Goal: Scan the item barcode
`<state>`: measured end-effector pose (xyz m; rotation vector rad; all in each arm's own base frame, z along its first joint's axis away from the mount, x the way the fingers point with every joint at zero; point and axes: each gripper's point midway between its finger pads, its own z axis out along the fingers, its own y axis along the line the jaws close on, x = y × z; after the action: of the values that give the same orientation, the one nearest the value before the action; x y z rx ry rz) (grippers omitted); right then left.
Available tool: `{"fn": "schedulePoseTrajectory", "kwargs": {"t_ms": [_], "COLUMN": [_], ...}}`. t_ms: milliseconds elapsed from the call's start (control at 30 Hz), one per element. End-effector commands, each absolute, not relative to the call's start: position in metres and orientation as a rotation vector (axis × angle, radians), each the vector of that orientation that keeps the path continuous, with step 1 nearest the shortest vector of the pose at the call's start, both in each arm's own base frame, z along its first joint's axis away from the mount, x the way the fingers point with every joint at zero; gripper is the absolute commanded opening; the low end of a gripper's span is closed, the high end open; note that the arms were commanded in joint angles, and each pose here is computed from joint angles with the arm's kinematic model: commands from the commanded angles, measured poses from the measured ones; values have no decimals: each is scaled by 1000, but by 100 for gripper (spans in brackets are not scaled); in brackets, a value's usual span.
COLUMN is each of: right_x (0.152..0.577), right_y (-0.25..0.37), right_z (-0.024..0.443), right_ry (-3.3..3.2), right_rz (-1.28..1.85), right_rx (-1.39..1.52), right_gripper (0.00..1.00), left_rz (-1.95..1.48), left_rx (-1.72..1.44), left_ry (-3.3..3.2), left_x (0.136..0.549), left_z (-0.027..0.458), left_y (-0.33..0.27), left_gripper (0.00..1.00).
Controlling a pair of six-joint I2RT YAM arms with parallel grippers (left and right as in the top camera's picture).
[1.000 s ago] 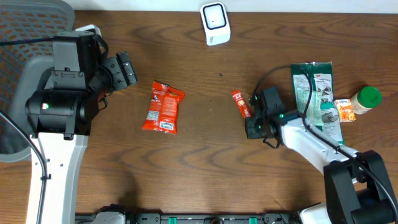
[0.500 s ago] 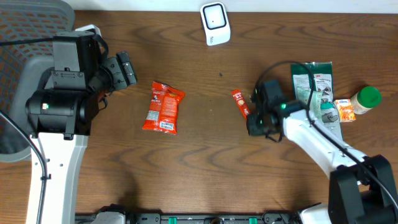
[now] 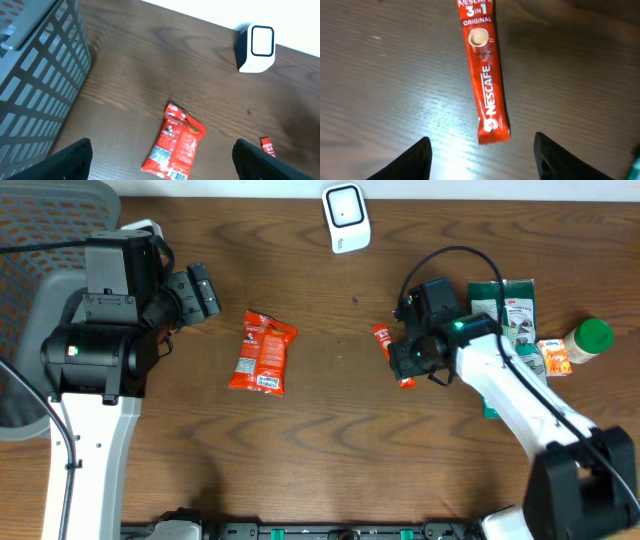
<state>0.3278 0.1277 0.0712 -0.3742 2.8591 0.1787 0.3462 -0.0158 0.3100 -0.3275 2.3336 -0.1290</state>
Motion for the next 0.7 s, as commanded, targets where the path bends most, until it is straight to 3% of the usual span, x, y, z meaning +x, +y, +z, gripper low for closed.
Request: {"fn": "schedulePoseTrajectory", "kwargs": {"t_ms": [0, 133, 367, 533, 667], "right_x": [336, 341, 349, 348, 346], "right_y": [125, 127, 128, 126, 126], "right_z": [44, 23, 0, -2, 4], "right_ry": [2895, 2918, 2927, 2933, 2939], "right_rz": [141, 136, 121, 111, 110], "right_rx": [-438, -440, -440, -439, -439], "right_gripper": [56, 45, 43, 22, 23], "left_rz": [-119, -119, -119, -119, -119], "left_rx": [-337, -337, -337, -337, -337], "left_ry": [2328, 2328, 2328, 2328, 2328], "left_x": [347, 347, 347, 347, 347], "left_z": [311, 311, 311, 311, 311], "left_y": [-13, -13, -13, -13, -13], "left_gripper": [90, 90, 90, 90, 90]}}
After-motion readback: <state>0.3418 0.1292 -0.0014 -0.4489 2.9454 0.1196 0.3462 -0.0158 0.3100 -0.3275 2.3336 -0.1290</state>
